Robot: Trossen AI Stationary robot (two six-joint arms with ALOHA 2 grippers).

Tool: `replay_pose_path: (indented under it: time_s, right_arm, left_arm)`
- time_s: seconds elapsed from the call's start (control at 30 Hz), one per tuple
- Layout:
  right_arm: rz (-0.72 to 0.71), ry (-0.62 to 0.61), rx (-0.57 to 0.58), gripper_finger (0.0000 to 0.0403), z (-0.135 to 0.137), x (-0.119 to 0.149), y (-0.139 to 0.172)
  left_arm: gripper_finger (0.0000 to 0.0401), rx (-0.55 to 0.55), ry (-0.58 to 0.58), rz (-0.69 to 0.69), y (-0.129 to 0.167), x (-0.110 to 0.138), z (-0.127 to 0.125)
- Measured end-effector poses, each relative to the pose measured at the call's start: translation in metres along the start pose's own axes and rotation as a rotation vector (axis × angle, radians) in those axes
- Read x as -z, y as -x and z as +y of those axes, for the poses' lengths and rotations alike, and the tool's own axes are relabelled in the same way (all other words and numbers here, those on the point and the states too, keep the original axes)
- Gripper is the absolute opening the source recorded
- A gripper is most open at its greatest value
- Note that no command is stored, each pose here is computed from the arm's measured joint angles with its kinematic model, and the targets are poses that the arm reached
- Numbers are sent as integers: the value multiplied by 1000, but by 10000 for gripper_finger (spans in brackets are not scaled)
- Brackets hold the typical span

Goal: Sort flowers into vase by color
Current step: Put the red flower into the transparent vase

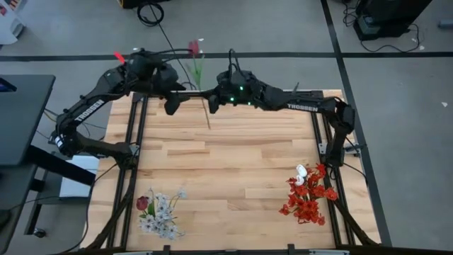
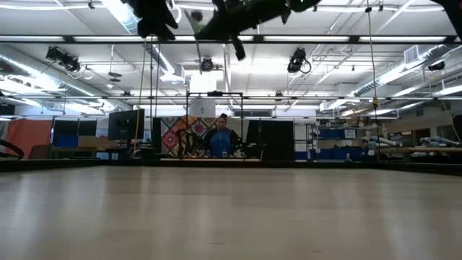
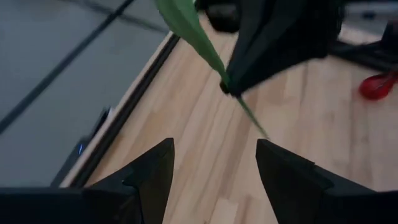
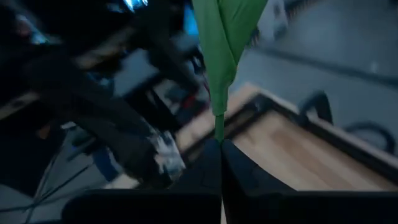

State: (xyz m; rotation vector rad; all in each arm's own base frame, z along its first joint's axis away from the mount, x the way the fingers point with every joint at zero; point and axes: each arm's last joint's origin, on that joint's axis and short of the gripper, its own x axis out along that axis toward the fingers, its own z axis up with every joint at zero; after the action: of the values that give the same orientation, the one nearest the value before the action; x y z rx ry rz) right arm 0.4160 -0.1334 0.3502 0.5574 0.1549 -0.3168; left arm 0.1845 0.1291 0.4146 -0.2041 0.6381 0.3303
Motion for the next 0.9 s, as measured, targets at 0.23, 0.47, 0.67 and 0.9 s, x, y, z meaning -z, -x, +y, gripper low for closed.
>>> replay_pose_path:
  time_s: [0.23, 0.47, 0.67, 0.9]
  right_arm:
    - [-108, 102, 30, 0, 42, 10, 7]
    - [-155, 139, 60, 1, 63, 22, 7]
    - [-174, 146, 93, 2, 69, 25, 8]
    - [-169, 161, 85, 2, 75, 29, 9]
  left_arm:
    - [231, 46, -65, -173, 16, -11, -4]
    - [231, 183, -80, -229, 16, -17, -10]
    - [226, 208, -81, -275, 17, -21, -12]
    - [178, 251, -71, -311, 13, -27, -15]
